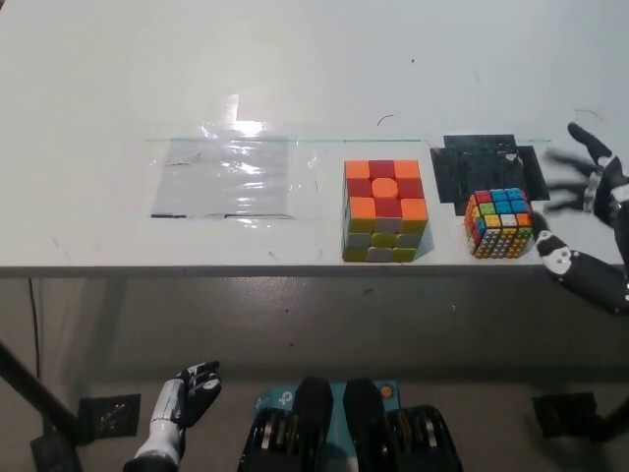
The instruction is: The robot uses its right hand to pick up the small cube kept on the middle on the desk and place it on the bigger cube kept next to it
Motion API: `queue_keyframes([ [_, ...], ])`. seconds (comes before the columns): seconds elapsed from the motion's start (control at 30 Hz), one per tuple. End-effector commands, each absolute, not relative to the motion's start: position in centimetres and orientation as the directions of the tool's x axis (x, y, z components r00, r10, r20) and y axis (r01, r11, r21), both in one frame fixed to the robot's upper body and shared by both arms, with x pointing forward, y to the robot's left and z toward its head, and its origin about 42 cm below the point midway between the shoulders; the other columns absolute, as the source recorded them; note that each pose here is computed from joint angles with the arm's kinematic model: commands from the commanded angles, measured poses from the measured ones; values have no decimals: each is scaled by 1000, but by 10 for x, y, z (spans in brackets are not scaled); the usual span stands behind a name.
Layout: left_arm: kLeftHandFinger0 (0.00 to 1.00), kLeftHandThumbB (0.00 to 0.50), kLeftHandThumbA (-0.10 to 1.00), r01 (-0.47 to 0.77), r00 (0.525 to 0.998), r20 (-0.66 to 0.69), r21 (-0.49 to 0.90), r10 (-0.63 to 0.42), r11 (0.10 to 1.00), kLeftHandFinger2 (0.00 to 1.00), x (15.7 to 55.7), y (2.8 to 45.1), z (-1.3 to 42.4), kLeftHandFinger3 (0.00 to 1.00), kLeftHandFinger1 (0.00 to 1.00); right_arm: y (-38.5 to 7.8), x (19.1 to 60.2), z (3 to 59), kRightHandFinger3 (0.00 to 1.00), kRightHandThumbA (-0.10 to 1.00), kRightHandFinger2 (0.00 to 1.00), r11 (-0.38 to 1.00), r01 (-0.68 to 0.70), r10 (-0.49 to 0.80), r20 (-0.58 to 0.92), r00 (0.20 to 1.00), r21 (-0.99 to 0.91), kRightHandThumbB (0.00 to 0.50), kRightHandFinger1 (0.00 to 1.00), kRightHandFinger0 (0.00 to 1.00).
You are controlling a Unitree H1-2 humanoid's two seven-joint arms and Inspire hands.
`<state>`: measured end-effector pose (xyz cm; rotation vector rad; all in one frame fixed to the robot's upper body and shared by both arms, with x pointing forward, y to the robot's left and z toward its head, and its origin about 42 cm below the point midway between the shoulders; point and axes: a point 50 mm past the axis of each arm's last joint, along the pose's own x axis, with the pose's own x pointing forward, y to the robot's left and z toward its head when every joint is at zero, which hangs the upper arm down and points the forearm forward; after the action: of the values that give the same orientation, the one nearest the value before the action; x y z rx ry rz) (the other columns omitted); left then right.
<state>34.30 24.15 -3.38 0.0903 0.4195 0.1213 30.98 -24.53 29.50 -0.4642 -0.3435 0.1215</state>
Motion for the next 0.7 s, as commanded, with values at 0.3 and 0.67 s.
queue_keyframes([
  [0.3,926,198,438,-115,927,-344,115,148,987,768,355,245,-22,686,835,-237,354,314,1000,909,1000,729,-33,271,244,931,-684,500,1000,1000],
  [0.67,890,202,468,-103,932,-331,145,147,984,749,360,248,-18,660,812,-235,423,290,1000,904,1000,694,-75,269,162,950,-716,500,1000,1000],
])
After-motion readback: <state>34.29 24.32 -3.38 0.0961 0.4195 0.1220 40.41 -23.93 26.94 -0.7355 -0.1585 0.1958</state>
